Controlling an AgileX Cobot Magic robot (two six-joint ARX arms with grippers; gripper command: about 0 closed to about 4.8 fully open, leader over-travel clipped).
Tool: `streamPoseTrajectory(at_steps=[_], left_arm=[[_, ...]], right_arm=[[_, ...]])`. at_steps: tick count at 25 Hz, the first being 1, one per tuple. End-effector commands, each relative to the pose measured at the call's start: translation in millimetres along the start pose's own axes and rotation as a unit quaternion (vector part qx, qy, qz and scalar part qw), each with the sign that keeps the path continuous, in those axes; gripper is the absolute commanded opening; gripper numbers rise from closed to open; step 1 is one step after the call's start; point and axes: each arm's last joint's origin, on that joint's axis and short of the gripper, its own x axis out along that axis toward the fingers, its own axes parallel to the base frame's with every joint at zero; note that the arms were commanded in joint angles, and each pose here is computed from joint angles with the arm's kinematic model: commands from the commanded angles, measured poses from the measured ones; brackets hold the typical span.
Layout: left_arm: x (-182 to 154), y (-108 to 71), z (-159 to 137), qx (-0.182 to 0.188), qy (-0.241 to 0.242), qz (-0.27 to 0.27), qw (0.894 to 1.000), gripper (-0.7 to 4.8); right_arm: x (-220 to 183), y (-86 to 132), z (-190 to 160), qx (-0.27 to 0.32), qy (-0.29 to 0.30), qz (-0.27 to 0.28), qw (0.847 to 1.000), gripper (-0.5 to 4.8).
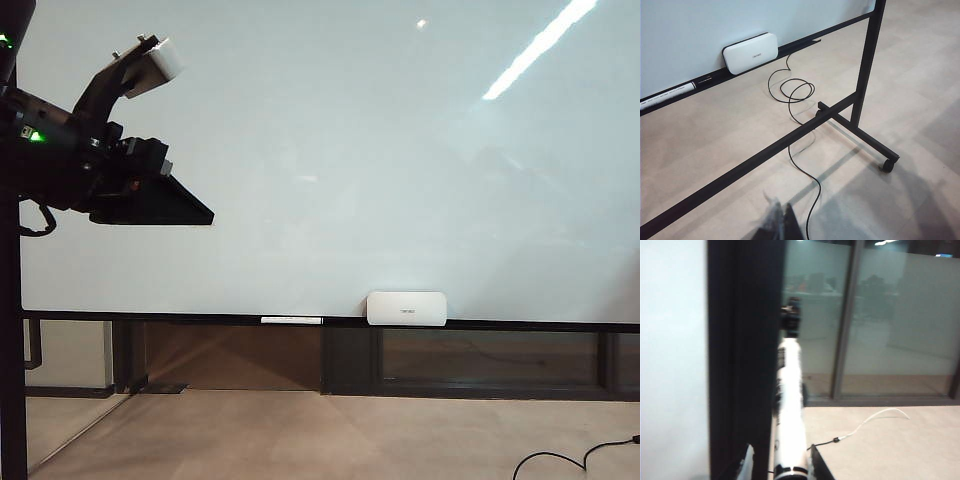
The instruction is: Reach to the right to find the marker pen, pick it up, and write the number 12 on the whiteboard.
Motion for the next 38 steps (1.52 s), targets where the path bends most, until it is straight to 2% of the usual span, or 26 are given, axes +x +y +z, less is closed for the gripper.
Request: streamPoseTrajectory(at_steps=[1,10,13,38], left_arm=[[-0.1,0.5,3.7,0.005,-0.012,0.003,1.0,-0.05],[-0.1,0.6,4.0,0.004,-0.013,0.003,1.0,-0.05],[-0.1,0.6,4.0,0.004,-0.013,0.003,1.0,-0.05],[0.3,1.1,6.5,0.005,-0.019,0.002,1.0,-0.05]], right_arm=[[1.4,-1.7,8.1,-0.01,-0.017,-0.016,1.0,1.48],[1.3,-1.8,8.3,-0.017,-0.019,-0.015,1.0,1.52],[1.4,-1.4,8.2,-0.017,-0.018,-0.012,1.0,1.89],[3.0,-2.8,11.8,-0.018,-0.021,-0.026,0.999,1.88]])
